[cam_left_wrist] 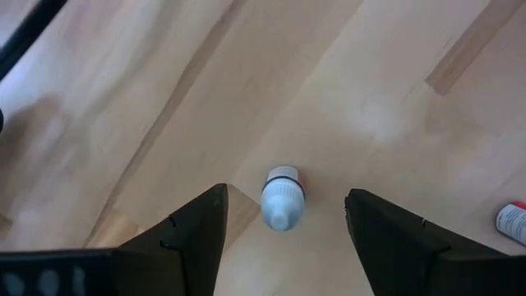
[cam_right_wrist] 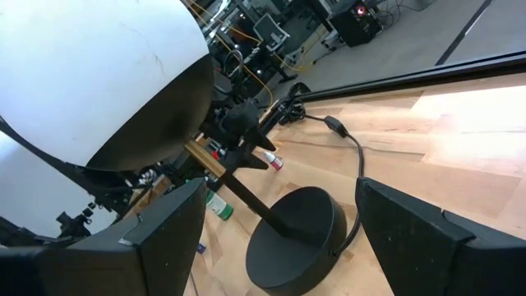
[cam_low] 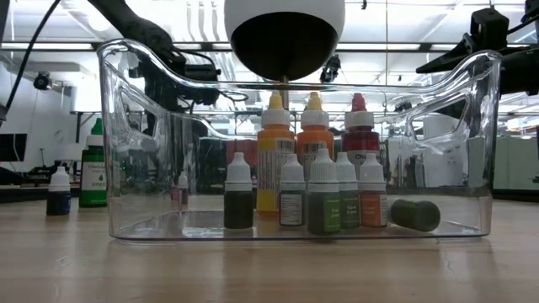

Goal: Pick & Place food coloring
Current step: Put the top small pink food coloring bottle into the transparent bin

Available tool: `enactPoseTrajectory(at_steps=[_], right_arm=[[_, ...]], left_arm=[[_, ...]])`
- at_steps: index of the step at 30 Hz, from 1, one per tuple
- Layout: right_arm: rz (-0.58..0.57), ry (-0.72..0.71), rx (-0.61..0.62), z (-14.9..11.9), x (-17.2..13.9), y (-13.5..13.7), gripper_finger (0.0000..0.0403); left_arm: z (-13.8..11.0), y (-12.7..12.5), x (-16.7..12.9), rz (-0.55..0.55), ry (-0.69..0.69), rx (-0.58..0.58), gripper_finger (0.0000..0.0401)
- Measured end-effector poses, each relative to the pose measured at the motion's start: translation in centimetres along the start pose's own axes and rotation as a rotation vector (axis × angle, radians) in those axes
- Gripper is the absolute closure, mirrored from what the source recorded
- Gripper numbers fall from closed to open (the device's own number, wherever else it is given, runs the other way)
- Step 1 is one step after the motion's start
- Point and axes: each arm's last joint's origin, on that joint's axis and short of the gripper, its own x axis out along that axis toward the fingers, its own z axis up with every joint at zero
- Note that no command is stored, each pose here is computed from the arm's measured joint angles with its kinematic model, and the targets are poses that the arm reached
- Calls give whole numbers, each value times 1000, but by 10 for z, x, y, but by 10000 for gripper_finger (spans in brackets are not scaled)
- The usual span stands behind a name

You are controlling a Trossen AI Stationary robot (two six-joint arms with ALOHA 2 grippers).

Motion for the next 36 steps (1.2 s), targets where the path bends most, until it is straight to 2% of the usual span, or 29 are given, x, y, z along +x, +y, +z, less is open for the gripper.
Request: enactPoseTrajectory(at_steps=[4, 14, 23, 27, 36], right_arm=[[0, 0, 0, 0, 0, 0, 101], [0, 0, 0, 0, 0, 0, 101], [1, 0, 0, 0, 0, 0, 101], [0, 0, 0, 0, 0, 0, 101], [0, 0, 0, 0, 0, 0, 101]], left_arm=[[0, 0, 0, -18, 1, 0, 205], [0, -1, 0, -22, 4, -6, 302], [-1, 0, -2, -13, 19, -21, 356], [-3, 3, -13, -14, 5, -32, 369], [-18, 12, -50, -20, -23, -89, 368]])
